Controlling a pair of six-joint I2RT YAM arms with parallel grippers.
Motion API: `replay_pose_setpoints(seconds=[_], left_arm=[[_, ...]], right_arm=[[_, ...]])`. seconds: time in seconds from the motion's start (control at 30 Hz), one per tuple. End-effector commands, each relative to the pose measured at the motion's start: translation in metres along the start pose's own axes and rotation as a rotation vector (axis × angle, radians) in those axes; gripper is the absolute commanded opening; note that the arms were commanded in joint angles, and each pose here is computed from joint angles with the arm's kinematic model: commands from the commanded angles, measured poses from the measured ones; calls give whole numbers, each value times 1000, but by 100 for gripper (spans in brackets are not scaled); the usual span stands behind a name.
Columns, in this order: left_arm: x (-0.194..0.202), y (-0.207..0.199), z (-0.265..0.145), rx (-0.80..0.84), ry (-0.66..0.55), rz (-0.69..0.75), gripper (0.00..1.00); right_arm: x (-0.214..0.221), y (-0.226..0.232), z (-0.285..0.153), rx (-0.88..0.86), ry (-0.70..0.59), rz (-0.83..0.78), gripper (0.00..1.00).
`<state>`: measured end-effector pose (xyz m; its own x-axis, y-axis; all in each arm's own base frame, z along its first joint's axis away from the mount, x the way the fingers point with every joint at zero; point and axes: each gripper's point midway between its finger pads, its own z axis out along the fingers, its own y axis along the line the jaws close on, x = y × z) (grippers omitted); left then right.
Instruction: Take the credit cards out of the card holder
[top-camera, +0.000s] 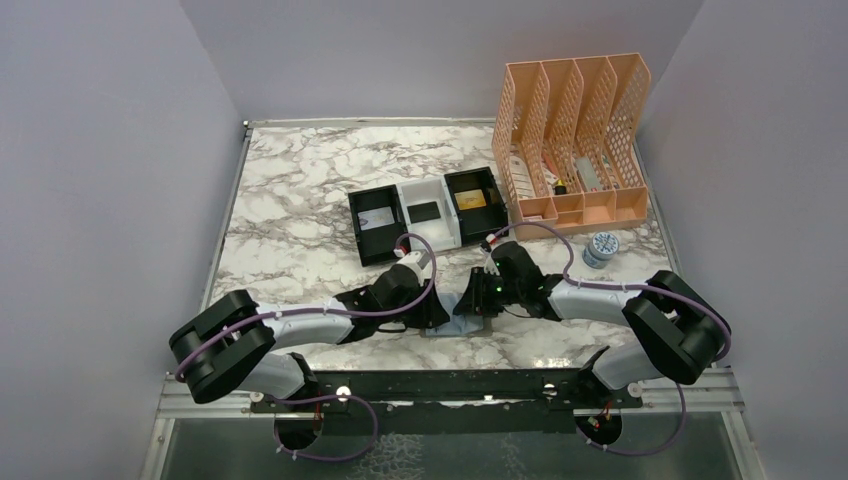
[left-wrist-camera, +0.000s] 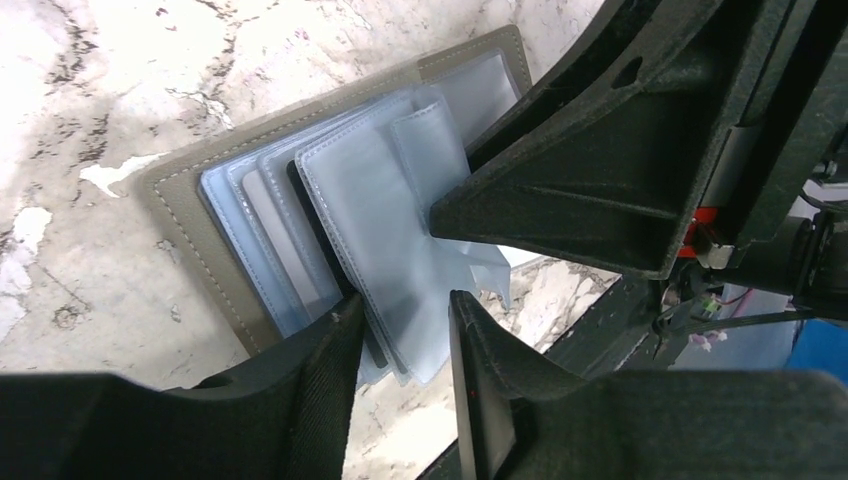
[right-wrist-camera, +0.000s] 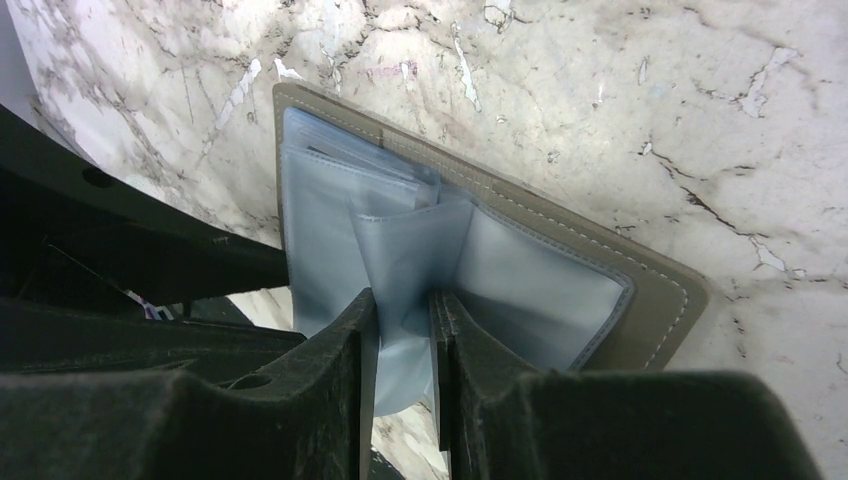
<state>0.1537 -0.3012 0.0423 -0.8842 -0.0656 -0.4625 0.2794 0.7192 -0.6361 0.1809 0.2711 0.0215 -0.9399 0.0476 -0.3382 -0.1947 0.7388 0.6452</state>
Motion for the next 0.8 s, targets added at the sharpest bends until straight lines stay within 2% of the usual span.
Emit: replay_pose_setpoints(seconds=[0.0,0.07,0.2,0.5,0.6,0.77], left_arm=[[-8,-34,-5,121,-2,7,35],[-12,-38,-8,129,-18,-9,31],[-19,-44,-14,149,-47,-4,31],[-17,-51,-7,175,-16,14,32],[-18,-54,-6,185,-13,23,40],[-17,-56,-2,194,-3,27,47]], right_arm=[[24,-21,-1,61,68,23,26],[24,-15,-1,32,68,22,27],[21,-8,-4,7,56,25,33],[2,11,-18,-14,-7,21,44],[-8,6,-27,43,-56,22,48],[-24,-1,-46,126,-157,27,51]])
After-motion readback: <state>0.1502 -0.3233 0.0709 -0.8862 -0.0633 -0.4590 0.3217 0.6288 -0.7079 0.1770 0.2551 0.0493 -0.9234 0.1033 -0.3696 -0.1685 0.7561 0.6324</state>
